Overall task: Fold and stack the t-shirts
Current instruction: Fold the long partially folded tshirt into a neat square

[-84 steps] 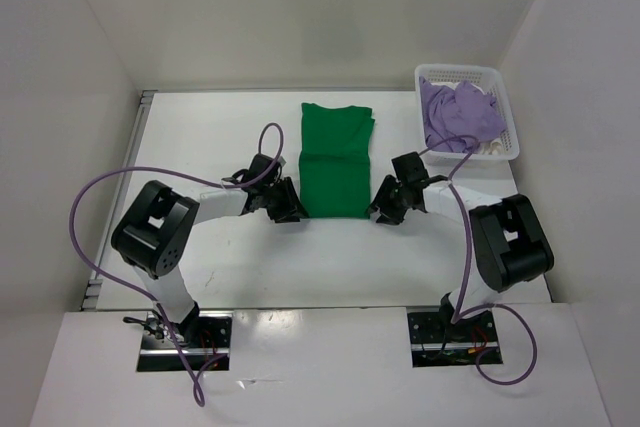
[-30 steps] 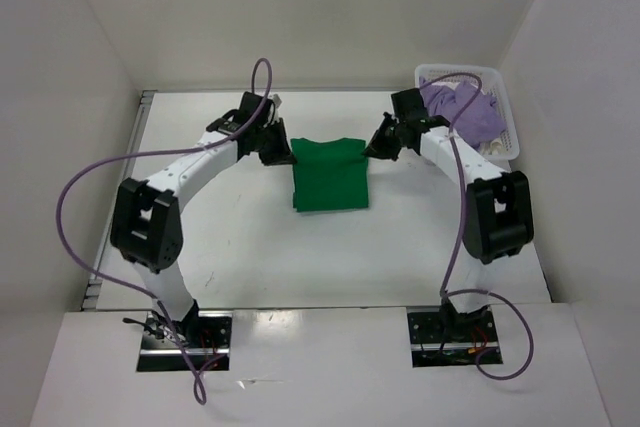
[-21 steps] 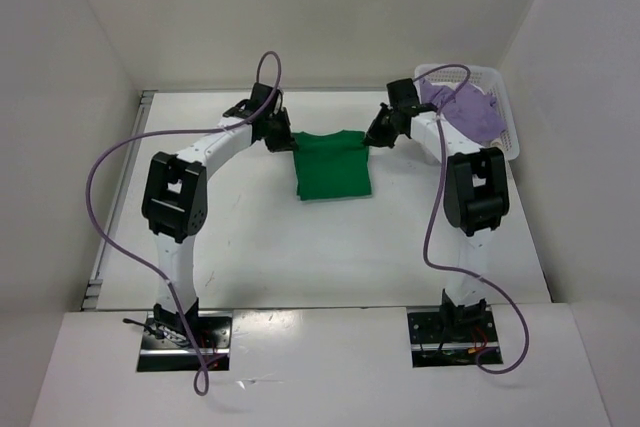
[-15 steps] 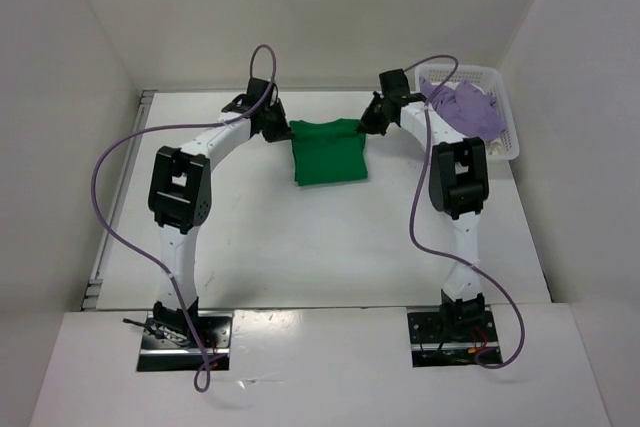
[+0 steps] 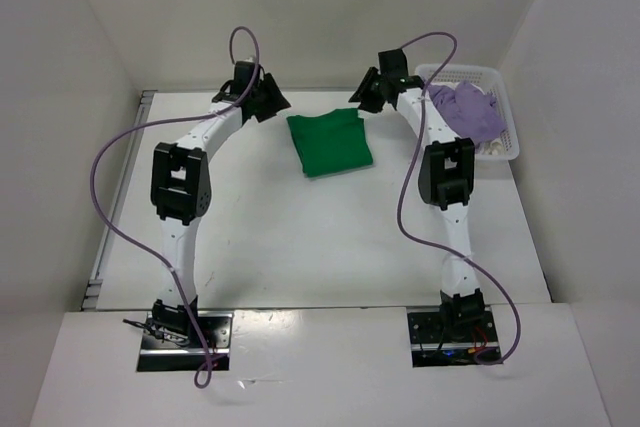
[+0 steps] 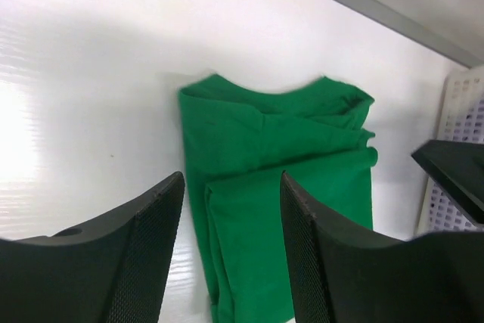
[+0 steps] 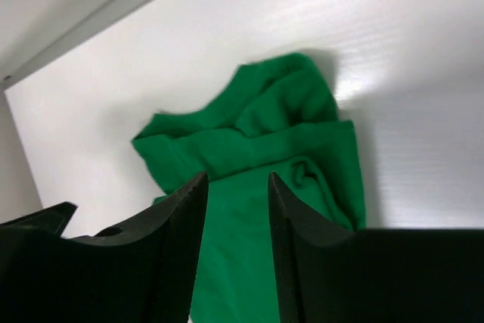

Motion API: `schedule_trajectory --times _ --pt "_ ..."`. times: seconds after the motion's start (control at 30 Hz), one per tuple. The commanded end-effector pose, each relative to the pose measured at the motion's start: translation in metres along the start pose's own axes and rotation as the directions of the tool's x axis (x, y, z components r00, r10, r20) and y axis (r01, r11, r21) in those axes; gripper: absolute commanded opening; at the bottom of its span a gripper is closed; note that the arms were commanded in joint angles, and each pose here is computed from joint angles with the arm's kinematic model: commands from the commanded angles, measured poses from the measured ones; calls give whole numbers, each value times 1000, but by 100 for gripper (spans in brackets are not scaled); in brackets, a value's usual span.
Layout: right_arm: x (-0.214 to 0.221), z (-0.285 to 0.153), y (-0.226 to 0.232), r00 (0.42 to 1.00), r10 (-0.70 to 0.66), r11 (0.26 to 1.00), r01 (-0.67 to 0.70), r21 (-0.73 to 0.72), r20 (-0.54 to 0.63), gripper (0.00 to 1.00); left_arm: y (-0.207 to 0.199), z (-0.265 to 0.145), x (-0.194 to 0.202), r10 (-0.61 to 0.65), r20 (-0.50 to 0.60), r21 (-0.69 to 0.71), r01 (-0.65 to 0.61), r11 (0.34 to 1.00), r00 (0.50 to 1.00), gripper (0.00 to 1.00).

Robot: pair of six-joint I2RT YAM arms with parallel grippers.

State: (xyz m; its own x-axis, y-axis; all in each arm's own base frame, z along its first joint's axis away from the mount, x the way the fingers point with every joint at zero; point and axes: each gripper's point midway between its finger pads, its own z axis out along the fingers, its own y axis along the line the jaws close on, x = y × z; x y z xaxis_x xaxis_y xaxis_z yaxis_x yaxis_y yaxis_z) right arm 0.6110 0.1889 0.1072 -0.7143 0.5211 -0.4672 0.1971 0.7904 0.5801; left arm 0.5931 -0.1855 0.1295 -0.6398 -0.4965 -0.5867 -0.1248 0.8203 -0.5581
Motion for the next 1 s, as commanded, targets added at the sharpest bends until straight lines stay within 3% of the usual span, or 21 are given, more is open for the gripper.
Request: schedule_trajectory --times 0.0,0.03,0.13,0.17,0.2,0.27,0.37,0.57,0.7,0.77,0.83,0.97 --pt "-26 -48 44 996 -59 994 65 -89 62 44 -38 -26 -25 -23 56 110 17 994 998 59" --pt "-31 -64 52 994 -74 991 82 -102 80 44 -54 -33 -22 -10 64 150 1 989 998 56" --pt "-2 -71 62 993 -108 984 112 -135 41 28 -92 -35 39 64 -23 221 -57 974 998 54" --pt "19 -62 56 993 -114 985 113 -130 -1 17 -101 -34 60 67 -65 252 -49 966 996 53" --pt "25 -57 49 994 -112 987 109 -119 -17 12 -104 -32 94 77 -126 263 -42 964 989 53" --pt "50 -46 37 991 -113 989 105 -99 -73 5 -112 -31 117 33 -173 291 19 956 984 52" --pt "78 -26 21 984 -110 991 97 -93 -143 4 -82 -8 157 9 -249 225 49 973 969 49" --pt "108 5 -15 972 -84 996 80 -26 -222 3 -27 -2 212 -7 -377 103 50 993 926 49" --pt "137 2 -31 962 -85 996 89 3 -259 1 -3 -27 241 -12 -449 77 52 996 893 49" --pt "145 -9 -37 960 -82 996 88 10 -267 1 -13 -55 235 2 -442 128 61 990 897 49" --pt "146 -14 -34 961 -92 995 97 7 -259 1 -17 -73 229 8 -428 146 61 987 904 55" --pt "124 -33 -14 972 -129 992 127 -20 -195 4 -37 -120 185 66 -281 202 -8 979 958 73"
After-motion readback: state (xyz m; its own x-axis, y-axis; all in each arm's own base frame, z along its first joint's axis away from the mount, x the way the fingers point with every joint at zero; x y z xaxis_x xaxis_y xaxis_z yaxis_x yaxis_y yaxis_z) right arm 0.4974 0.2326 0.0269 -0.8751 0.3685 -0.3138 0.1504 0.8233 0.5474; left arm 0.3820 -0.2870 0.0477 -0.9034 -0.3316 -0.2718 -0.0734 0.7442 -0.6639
